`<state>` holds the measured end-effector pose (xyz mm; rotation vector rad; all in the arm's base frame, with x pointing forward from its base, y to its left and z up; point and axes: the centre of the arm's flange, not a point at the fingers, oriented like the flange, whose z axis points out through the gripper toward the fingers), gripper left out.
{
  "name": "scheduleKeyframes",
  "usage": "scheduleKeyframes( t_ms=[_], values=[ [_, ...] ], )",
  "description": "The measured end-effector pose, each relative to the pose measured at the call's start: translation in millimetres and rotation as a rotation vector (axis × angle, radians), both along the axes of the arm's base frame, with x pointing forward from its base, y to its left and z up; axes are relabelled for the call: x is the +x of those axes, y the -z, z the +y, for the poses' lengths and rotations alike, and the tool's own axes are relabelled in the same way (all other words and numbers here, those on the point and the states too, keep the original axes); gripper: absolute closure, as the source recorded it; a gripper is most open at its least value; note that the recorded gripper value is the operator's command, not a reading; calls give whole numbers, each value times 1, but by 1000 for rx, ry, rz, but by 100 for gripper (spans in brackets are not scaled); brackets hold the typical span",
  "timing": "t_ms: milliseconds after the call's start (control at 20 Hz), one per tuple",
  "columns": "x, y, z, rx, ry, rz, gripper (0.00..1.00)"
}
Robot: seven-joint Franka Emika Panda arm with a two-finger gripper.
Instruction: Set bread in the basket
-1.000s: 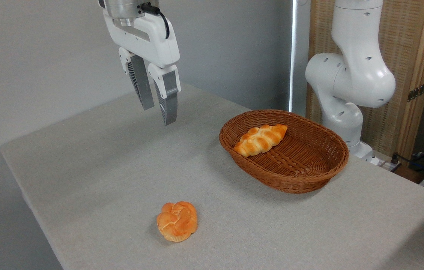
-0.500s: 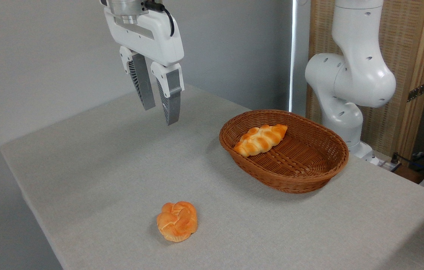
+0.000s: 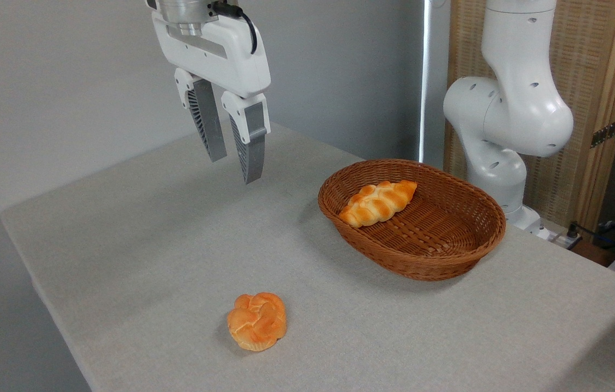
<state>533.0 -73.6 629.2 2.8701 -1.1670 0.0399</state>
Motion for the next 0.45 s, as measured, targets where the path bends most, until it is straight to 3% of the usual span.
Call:
scheduleKeyframes(
  t_ms=[450],
  values=[
    [0,0,1,0,-3,0,0]
  ],
)
